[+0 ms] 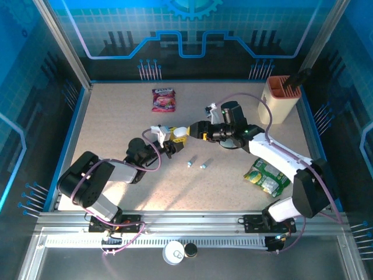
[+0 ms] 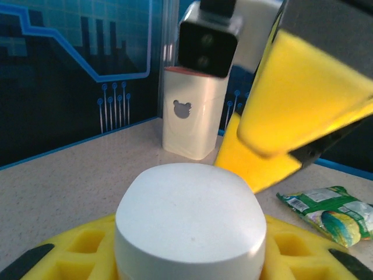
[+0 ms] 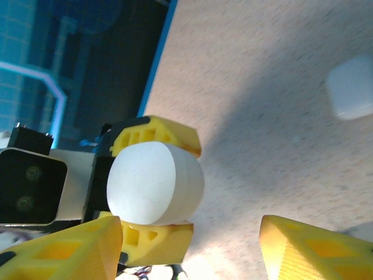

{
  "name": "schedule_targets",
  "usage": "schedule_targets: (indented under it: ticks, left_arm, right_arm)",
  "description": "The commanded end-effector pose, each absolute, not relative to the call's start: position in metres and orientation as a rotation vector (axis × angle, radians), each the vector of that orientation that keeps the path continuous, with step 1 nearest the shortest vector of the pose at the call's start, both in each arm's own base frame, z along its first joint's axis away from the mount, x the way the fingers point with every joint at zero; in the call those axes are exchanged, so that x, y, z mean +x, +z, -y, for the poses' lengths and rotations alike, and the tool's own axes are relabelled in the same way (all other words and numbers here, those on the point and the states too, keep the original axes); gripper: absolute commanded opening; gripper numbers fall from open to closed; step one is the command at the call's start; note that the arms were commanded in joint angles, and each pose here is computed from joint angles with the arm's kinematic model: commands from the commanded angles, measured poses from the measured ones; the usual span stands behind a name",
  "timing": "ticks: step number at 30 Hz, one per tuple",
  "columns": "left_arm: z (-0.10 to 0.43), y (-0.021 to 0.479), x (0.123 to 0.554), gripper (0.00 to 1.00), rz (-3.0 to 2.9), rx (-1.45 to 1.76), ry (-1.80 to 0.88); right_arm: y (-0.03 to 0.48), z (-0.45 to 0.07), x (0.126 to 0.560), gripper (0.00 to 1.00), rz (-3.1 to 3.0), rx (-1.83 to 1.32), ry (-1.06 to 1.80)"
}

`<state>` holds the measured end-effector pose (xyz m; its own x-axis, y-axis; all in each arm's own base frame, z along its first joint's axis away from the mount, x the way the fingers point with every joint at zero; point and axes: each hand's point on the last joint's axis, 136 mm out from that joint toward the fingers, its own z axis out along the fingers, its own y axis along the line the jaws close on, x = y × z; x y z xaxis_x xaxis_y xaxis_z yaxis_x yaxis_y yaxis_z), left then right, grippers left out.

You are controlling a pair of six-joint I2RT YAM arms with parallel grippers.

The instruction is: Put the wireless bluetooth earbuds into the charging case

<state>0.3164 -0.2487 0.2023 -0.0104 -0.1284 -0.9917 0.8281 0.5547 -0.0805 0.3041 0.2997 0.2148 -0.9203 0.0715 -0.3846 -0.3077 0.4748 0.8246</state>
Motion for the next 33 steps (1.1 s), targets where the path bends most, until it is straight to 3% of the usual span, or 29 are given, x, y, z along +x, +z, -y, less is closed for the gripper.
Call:
schedule_targets:
  ticks: [1, 6, 15, 17, 20, 23, 28, 33]
  left_arm:
    - [0.259, 0.229, 0.303, 0.19, -1.265, 0.731, -0.898]
    - [0.262, 0.231, 0.302, 0.19, -1.252, 0.750, -0.903]
    - [0.262, 0.227, 0.298, 0.24, -1.249, 0.764, -0.888]
    - [0.261, 0.225, 0.297, 0.34, -1.252, 0.768, -0.877]
    - [0.259, 0.221, 0.296, 0.64, -1.262, 0.764, -0.869]
    - [0.255, 0.214, 0.296, 0.83, -1.278, 0.758, -0.834]
    - [0.246, 0.203, 0.290, 0.91, -1.310, 0.742, -0.803]
    - [0.243, 0.190, 0.281, 0.93, -1.363, 0.755, -0.817]
  right_arm:
    - [0.238, -0.319, 0.293, 0.63, -2.262, -0.259, 1.706]
    - [0.240, -0.327, 0.293, 0.57, -2.208, -0.233, 1.834]
    - [0.227, -0.326, 0.295, 0.21, -2.251, -0.197, 1.798]
    - [0.225, -0.323, 0.297, 0.20, -2.258, -0.185, 1.767]
    - [0.220, -0.315, 0.304, 0.20, -2.250, -0.147, 1.719]
    - [0.203, -0.298, 0.317, 0.20, -2.272, -0.076, 1.617]
    - [0.153, -0.266, 0.337, 0.19, -2.413, -0.002, 1.310]
    - [0.120, -0.256, 0.356, 0.21, -2.498, -0.054, 1.081]
